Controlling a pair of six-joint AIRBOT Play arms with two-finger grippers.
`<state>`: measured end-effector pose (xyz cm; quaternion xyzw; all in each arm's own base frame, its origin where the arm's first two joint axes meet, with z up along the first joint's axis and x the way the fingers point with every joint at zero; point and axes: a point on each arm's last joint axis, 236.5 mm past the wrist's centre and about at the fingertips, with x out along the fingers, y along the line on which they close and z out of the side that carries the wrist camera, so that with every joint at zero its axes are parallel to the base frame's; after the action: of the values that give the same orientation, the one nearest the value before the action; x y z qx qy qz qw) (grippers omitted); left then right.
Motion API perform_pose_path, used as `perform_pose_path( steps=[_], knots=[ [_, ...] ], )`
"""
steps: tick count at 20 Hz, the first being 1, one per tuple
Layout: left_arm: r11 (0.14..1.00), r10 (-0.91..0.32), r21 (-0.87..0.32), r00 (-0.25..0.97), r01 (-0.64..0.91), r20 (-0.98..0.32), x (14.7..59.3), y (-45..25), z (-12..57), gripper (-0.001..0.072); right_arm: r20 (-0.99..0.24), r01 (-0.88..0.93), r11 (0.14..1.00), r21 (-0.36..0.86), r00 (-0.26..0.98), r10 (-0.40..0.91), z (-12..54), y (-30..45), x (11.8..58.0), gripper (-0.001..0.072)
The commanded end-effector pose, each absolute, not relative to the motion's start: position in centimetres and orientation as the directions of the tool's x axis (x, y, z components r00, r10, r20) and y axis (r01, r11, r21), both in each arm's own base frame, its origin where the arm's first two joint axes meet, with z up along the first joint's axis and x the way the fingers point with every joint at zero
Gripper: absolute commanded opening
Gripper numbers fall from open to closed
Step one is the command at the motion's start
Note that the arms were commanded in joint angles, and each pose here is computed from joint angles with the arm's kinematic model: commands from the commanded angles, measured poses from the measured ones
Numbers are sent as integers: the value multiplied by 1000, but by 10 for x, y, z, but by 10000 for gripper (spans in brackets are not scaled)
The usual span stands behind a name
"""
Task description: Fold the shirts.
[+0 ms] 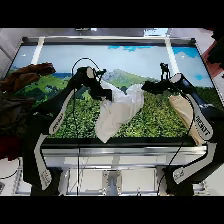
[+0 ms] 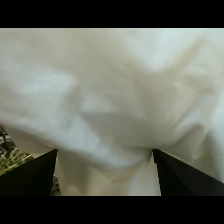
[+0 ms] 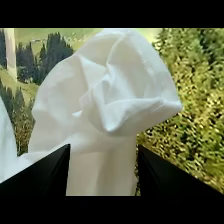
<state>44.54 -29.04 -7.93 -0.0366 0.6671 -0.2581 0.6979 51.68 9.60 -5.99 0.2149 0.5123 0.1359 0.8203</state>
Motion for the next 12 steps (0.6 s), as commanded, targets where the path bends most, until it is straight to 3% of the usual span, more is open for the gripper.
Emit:
perform_pose_path(
  steps=[1, 5, 6, 7, 8, 9, 12],
  knots=[
    [853, -443, -430, -24, 295, -896, 447, -299, -82, 711, -757, 61, 830, 555, 449, 474, -80, 105, 527, 501],
    [843, -467, -455, -29, 287, -884, 446, -305, -79, 708, -719, 55, 784, 618, 443, 536, -82, 133, 538, 478],
    [843, -467, -455, -29, 287, -884, 446, -305, -79, 695, -716, 42, 784, 619, 442, 541, -82, 139, 541, 352],
    [842, -467, -455, -29, 290, -884, 446, -305, -79, 559, -713, 32, 785, 619, 443, 543, -80, 143, 543, 167],
    [841, -467, -454, -29, 295, -884, 445, -305, -79, 267, -708, 27, 786, 618, 454, 541, -78, 145, 546, 40],
    [834, -467, -451, -28, 318, -884, 446, -305, -79, 21, -698, 26, 779, 626, 465, 545, -73, 145, 549, 34],
    [825, -467, -430, 13, 365, -884, 460, -296, -63, 13, -673, -40, 791, 611, 499, 545, -29, 132, 561, 31]
  ],
)
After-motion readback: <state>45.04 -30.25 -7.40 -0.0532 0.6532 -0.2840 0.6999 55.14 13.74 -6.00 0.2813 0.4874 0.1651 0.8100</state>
